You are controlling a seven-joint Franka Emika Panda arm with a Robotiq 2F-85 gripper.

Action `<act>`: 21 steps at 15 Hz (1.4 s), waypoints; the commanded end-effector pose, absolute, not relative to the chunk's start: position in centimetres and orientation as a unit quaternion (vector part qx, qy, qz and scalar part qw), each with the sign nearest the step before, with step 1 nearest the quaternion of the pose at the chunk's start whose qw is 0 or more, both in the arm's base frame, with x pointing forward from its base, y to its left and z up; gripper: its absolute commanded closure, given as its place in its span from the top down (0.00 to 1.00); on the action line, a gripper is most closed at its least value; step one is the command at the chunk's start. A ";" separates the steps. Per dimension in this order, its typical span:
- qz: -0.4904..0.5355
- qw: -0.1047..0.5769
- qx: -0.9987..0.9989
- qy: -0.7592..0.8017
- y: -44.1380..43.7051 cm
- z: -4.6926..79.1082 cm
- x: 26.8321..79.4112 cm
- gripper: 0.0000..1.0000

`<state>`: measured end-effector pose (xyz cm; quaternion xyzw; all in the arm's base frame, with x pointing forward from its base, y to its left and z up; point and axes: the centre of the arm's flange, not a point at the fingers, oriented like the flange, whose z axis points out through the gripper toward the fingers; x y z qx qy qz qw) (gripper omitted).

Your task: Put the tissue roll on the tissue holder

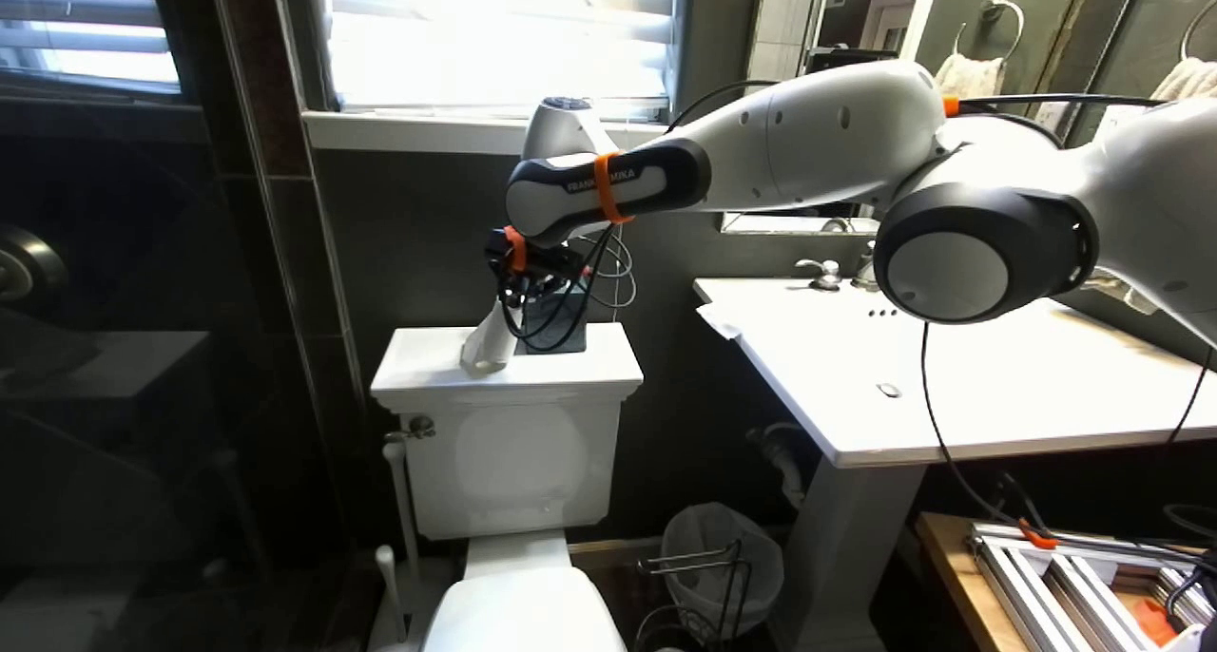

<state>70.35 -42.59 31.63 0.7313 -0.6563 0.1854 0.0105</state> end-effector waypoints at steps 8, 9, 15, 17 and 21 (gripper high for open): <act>0.030 0.109 0.855 -0.506 -28.3 40.2 65.0 0.03; 0.019 0.130 0.860 -0.493 -26.7 40.4 64.8 0.03; -0.072 0.235 0.891 -0.383 -15.9 38.3 65.8 0.03; -0.099 0.260 0.899 -0.339 -13.8 37.4 66.2 0.01; -0.092 0.252 0.897 -0.352 -13.4 37.0 67.2 0.05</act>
